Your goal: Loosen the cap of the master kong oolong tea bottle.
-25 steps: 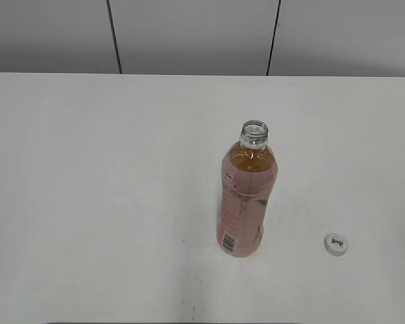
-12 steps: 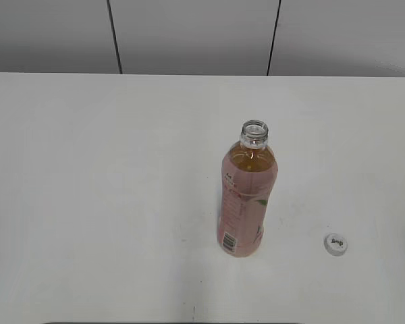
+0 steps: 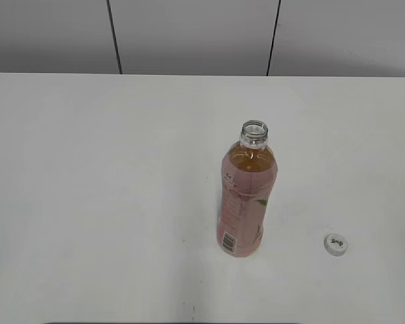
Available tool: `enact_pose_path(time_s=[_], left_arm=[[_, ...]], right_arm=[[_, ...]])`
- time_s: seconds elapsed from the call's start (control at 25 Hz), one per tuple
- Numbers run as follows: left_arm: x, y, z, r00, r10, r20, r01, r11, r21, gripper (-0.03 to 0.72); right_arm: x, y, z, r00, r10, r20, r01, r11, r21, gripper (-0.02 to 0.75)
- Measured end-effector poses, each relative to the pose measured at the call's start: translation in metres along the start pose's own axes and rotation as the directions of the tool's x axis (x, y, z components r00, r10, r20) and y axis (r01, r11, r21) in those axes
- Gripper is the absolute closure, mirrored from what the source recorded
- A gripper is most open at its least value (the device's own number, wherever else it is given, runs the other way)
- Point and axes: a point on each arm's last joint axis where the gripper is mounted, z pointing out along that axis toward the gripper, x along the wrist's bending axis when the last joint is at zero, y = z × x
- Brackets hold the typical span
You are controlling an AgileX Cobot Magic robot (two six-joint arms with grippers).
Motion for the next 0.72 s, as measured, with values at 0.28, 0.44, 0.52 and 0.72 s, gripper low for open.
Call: enact_pose_path(time_s=[0.28,0.44,0.52,0.72], left_arm=[[0.0000,0.0000,0.0000,1.000,0.000,-0.001,0.000,1.000,0.000,0.427],[0.0000,0.0000,0.0000,1.000,0.000,-0.001,0.000,1.000,0.000,0.428],[0.0000,0.0000,0.0000,1.000,0.000,-0.001,0.000,1.000,0.000,0.428],[0.0000,0.0000,0.0000,1.000,0.000,-0.002,0.000,1.000,0.000,0.441]], right_arm=[[0.0000,0.0002,0.0000,1.000,0.000,0.000,0.000,1.000,-0.002,0.363],[0.0000,0.0002,0.0000,1.000,0.000,0.000,0.000,1.000,-0.003,0.363],[0.0000,0.0002,0.0000,1.000,0.000,0.000,0.000,1.000,-0.003,0.363],[0.0000,0.0002,0.0000,1.000,0.001,0.000,-0.001,1.000,-0.003,0.363]])
